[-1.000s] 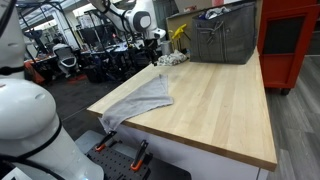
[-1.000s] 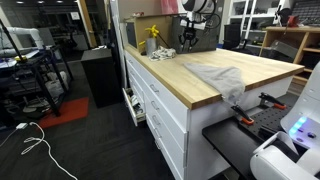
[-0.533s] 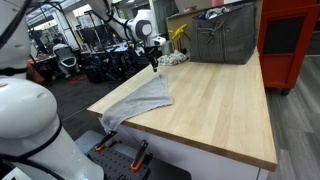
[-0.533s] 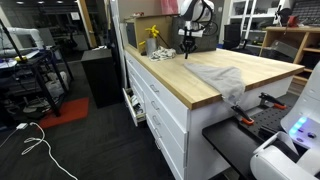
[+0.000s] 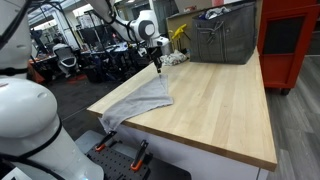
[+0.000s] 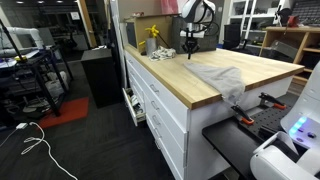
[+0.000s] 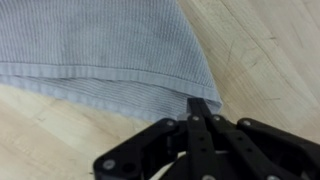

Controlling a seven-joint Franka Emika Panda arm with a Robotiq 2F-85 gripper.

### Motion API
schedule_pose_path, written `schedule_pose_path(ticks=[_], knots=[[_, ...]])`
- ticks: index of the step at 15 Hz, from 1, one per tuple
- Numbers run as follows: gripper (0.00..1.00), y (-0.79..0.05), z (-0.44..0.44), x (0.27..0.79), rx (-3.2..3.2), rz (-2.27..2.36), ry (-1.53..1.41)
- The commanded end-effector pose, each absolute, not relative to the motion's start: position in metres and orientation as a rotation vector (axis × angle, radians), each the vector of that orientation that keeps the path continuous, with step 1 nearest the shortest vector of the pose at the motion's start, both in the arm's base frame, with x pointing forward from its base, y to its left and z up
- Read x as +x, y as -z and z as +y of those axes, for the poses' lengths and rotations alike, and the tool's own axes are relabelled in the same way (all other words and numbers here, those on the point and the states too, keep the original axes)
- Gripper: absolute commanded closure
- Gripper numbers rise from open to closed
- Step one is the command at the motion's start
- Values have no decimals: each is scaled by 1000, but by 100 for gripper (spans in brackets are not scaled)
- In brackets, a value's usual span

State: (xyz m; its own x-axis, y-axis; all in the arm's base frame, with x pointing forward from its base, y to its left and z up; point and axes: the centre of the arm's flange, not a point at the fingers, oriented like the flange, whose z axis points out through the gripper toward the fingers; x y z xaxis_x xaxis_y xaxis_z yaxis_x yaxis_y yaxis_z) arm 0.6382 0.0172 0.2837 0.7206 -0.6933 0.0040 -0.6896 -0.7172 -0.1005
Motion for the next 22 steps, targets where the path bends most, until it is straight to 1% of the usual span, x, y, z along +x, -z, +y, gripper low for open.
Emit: schedule_pose_path(ticks=[1,11,15,21,22], knots=[[100,-277,26,655,-2827,1157,63],[100,-236,15,681,-2869,1197,49],[100,-245,24,694,-2859,1182,56],[100,-275,47,732,-2838,1146,147],[100,-282,46,730,-2827,1141,159]])
